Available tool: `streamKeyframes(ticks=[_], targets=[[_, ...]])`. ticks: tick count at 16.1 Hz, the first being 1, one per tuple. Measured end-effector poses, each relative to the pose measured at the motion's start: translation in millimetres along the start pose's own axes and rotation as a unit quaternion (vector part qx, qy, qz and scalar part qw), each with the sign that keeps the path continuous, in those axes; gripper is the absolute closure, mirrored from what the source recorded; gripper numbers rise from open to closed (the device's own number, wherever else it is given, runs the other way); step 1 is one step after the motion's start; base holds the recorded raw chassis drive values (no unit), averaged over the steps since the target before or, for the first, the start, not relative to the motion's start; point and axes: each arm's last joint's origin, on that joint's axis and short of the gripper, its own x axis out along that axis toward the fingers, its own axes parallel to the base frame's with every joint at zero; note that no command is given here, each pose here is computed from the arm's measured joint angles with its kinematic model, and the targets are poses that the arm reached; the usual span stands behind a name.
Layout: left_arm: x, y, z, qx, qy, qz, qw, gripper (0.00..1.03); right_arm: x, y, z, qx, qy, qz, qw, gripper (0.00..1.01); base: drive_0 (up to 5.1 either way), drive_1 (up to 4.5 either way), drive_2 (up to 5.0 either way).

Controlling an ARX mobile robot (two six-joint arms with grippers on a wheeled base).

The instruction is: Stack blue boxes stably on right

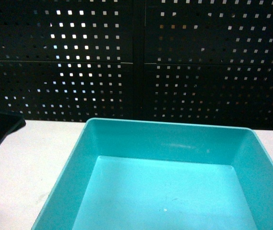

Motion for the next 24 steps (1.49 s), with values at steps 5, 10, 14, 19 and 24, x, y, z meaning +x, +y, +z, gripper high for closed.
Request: streamKeyframes(ticks=[5, 10, 14, 19, 24], targets=[[15.2, -29.2, 8.7, -0.023, 0.075, -0.026, 0.9965, 0.05, 19.6, -0.1, -16.6, -0.032, 0.033, -0.032, 0.9984, 0.03, 0.0, 0.0, 0.0], [27.4, -44.0, -10.4, -0.035, 0.12, -0.034, 0.9917, 0.05, 26.6, 1.5, -40.8, -0.045, 0.068, -0.028, 0.9963, 0.03, 0.0, 0.0, 0.0], [42.4, -47.8, -24.3, -0.033, 0.156, -0.022, 0.987, 0.05, 33.8, -7.7, -56.9, -0.047, 0.099, -0.032, 0.9935, 0.03, 0.0, 0.0, 0.0], [52.4, -59.7, -28.3, -0.029, 0.17, -0.024, 0.9847, 0.05, 36.1, -7.4, -78.7, -0.045, 0.121, -0.027, 0.9912, 0.03, 0.0, 0.0, 0.0], [62.1, -62.3, -44.0, -0.061, 0.198, -0.011, 0.9782, 0.05, 39.2, -7.5, -100.1, -0.042, 0.145, -0.025, 0.9882, 0.03, 0.0, 0.0, 0.0]])
